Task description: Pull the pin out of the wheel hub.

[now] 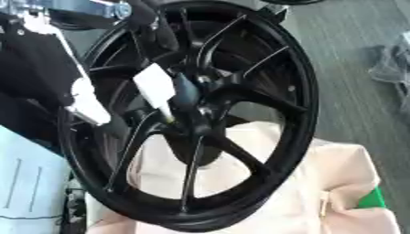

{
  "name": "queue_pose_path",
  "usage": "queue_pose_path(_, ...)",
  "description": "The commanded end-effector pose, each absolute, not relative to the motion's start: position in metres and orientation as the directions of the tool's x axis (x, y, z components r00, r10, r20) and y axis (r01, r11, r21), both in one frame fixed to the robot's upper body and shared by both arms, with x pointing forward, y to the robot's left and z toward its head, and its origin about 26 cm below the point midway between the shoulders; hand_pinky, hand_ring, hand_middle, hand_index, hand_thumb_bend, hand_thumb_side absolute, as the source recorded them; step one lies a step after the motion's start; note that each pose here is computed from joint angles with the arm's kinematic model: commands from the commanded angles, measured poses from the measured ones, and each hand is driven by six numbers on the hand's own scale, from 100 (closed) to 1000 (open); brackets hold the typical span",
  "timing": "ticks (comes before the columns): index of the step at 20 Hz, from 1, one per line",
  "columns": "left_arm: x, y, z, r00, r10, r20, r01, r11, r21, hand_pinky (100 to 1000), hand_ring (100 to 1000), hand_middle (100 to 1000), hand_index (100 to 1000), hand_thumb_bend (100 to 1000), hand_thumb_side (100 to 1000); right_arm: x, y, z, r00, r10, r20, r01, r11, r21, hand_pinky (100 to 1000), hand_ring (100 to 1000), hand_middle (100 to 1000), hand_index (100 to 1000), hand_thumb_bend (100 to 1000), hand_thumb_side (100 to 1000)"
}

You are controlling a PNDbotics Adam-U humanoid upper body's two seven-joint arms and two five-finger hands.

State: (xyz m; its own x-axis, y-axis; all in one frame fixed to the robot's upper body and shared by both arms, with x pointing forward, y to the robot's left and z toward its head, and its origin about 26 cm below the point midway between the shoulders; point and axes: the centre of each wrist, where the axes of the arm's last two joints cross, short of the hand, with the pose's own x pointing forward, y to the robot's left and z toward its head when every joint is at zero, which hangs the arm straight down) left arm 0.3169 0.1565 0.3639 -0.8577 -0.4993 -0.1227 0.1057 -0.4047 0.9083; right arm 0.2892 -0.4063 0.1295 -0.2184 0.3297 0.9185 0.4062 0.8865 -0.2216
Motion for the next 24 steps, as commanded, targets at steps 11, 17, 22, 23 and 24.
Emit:
queue_pose_path(11, 0.337, 0.157, 0.351, -0.821, -0.554, -0.141, 0.081, -0.357, 0.930, 791, 791, 771, 853, 712, 400, 0.290, -0.410, 0.140, -0.229, 0.370, 0.901, 0.404, 0.878, -0.258, 717, 664, 624, 741, 100, 675)
queue_pose_path(17, 0.342, 0.155, 0.349, -0.825, -0.540, -0.166, 0.051, -0.363, 0.930, 789, 789, 768, 845, 705, 371, 0.290, -0.409, 0.140, -0.226, 0.370, 0.901, 0.401, 0.878, -0.260, 718, 665, 624, 741, 100, 677)
queue_pose_path(22, 0.344, 0.156, 0.349, -0.830, -0.533, -0.163, 0.051, -0.363, 0.930, 789, 789, 768, 844, 704, 371, 0.290, -0.409, 0.140, -0.225, 0.371, 0.901, 0.400, 0.878, -0.262, 718, 665, 624, 741, 100, 677)
queue_pose_path(23, 0.344, 0.156, 0.349, -0.830, -0.533, -0.163, 0.051, -0.363, 0.930, 789, 789, 768, 844, 704, 371, 0.290, -0.409, 0.140, -0.225, 0.371, 0.901, 0.400, 0.878, -0.262, 718, 665, 624, 741, 100, 677)
queue_pose_path(24, 0.344, 0.156, 0.349, -0.830, -0.533, -0.163, 0.051, -0.363, 0.930, 789, 789, 768, 844, 704, 371, 0.290, -0.409, 0.140, -0.225, 0.371, 0.901, 0.400, 0.878, -0.262, 718, 665, 624, 741, 100, 677)
